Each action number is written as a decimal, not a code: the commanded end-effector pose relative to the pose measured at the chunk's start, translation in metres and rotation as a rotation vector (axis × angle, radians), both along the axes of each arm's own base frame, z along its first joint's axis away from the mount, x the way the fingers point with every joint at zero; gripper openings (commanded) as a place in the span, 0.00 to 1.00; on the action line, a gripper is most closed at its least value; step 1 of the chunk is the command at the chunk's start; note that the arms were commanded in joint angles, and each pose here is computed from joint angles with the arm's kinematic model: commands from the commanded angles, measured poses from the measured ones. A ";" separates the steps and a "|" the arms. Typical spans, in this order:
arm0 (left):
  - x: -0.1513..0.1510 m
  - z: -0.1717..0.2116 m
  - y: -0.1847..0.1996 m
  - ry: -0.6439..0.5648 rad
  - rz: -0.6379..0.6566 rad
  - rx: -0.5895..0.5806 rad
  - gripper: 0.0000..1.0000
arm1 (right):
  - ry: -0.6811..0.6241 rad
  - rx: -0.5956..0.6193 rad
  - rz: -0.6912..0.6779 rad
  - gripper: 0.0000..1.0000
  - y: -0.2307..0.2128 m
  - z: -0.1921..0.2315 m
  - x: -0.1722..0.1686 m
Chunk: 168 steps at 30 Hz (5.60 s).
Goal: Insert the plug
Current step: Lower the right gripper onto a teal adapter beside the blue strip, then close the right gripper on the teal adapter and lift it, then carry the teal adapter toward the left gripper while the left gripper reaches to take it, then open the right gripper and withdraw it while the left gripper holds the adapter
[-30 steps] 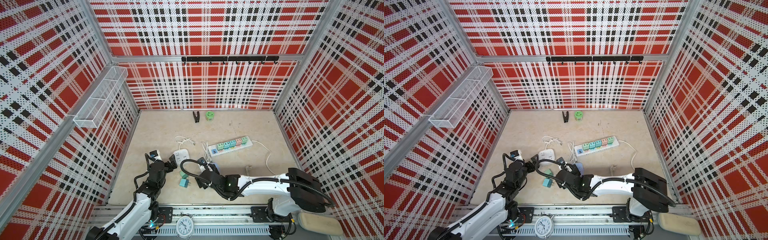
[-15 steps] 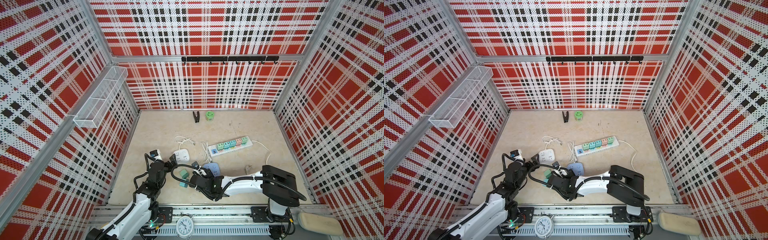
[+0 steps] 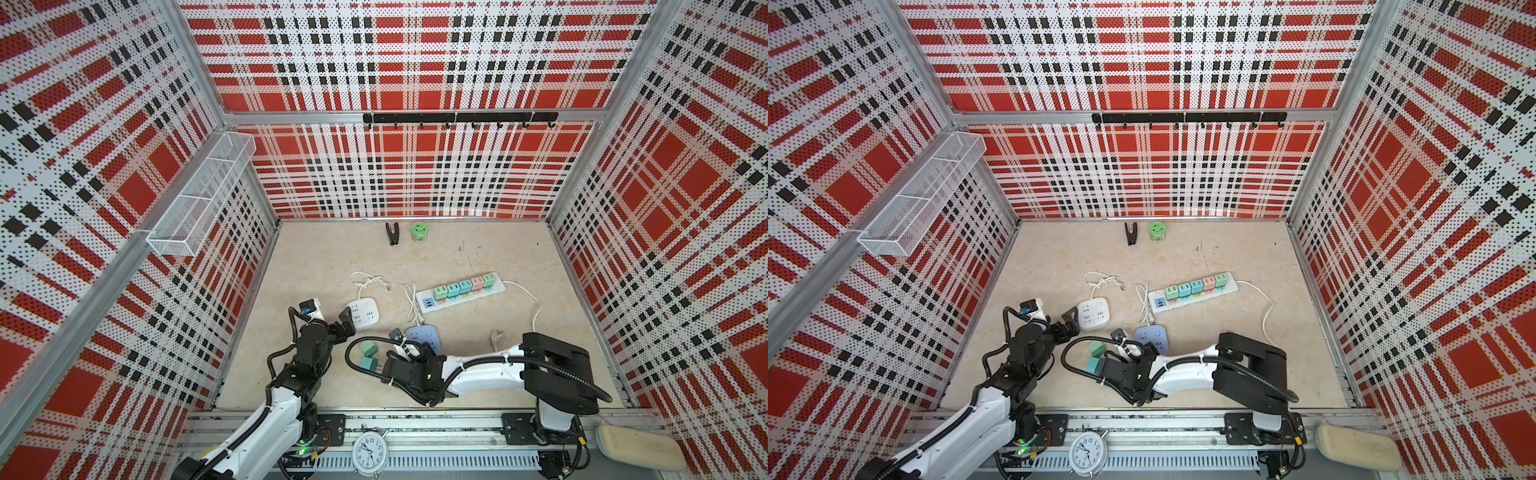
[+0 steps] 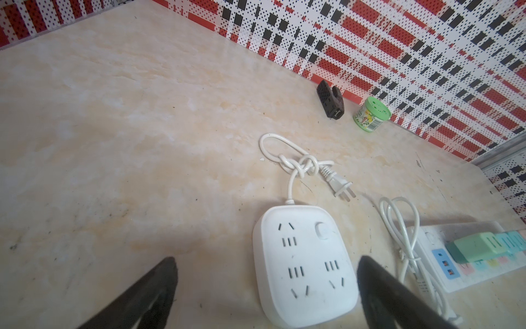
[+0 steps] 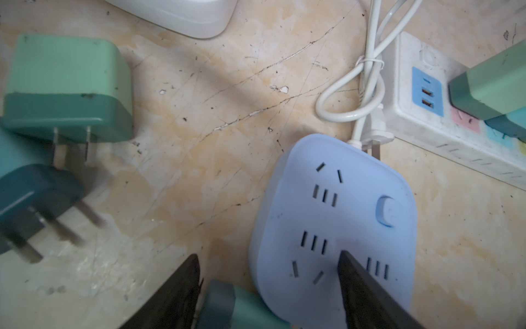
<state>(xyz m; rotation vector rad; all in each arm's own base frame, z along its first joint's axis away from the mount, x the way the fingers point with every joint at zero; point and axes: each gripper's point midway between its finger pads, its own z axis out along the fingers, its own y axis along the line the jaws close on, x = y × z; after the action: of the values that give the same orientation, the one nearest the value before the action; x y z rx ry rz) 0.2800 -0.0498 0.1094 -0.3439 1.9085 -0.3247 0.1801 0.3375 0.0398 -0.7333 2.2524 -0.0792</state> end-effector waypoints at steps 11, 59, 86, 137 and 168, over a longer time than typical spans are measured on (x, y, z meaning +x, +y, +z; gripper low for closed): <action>0.004 0.012 -0.002 -0.041 -0.010 -0.016 0.99 | 0.025 -0.007 -0.102 0.79 -0.052 -0.006 -0.041; 0.008 0.011 -0.011 -0.032 -0.053 -0.016 0.99 | 0.205 0.254 -0.110 0.48 -0.043 -0.052 -0.052; -0.049 0.137 -0.148 -0.274 -0.678 -0.112 0.93 | -0.518 0.522 0.184 0.14 -0.079 0.138 0.025; -0.129 0.132 -0.305 -0.081 -1.210 -0.017 0.51 | -0.724 0.713 0.563 0.04 -0.067 0.198 -0.027; -0.068 0.095 -0.208 -0.314 -1.007 0.502 0.00 | -0.763 0.611 0.047 1.00 -0.161 0.184 0.021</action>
<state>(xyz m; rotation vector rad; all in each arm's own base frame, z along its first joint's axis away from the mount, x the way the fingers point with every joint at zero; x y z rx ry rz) 0.2031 -0.2672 0.2077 0.9107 1.6965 -0.6421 0.1832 0.2071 0.2303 -0.4762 1.3378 0.4208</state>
